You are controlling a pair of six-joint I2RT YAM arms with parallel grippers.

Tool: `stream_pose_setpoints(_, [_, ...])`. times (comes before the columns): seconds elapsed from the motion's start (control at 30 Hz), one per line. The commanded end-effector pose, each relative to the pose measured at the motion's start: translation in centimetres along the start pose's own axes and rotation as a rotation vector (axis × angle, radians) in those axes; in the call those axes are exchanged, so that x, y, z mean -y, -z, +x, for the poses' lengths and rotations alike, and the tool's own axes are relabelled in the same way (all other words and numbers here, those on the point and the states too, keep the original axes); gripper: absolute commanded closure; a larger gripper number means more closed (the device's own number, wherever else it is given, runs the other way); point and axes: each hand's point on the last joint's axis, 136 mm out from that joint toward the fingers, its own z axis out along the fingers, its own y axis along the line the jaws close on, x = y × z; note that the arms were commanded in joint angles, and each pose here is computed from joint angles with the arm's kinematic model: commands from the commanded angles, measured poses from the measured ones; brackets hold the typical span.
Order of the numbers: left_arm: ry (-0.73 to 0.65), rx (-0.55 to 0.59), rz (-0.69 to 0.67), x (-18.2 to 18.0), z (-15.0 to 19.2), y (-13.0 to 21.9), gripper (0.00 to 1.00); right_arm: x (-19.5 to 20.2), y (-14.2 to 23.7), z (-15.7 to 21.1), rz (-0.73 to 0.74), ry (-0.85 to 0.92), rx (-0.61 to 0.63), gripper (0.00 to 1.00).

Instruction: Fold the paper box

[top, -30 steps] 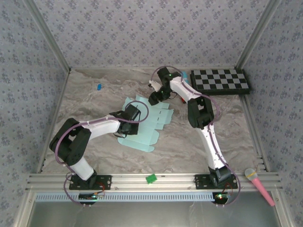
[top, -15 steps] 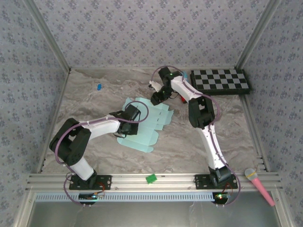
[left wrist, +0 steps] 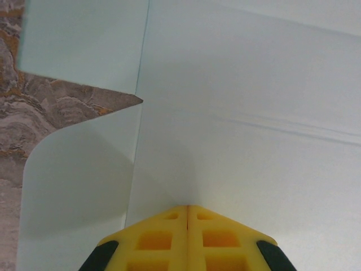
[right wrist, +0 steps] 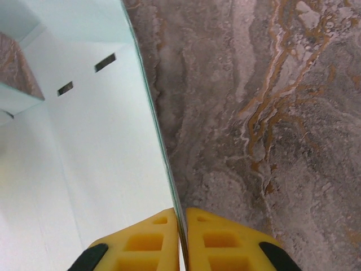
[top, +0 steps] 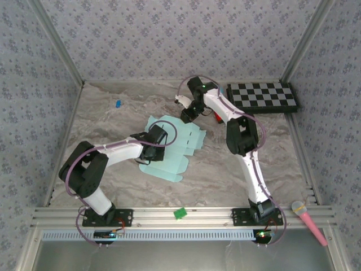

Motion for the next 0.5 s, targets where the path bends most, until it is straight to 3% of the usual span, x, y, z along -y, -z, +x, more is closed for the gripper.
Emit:
stream_pose_setpoints(0.0, [0.006, 0.001, -0.025, -0.9, 1.0, 0.7, 0.96, -0.5, 2.2, -0.9, 0.063, 0.097, 0.043, 0.92])
stream_pose_setpoints(0.2, [0.086, 0.11, 0.028, -1.4, 0.6, 2.3, 0.77, -0.3, 4.4, -2.5, 0.168, 0.217, 0.156, 0.96])
stream_pose_setpoints(0.37, [0.187, 0.106, 0.084, -2.3, 1.4, 1.6, 0.7, -0.7, 5.8, -3.5, 0.245, 0.319, 0.204, 0.97])
stream_pose_setpoints(0.47, [0.24, 0.088, 0.128, -2.4, 1.7, 1.0, 0.71, -1.0, 6.4, -4.0, 0.287, 0.359, 0.219, 0.97])
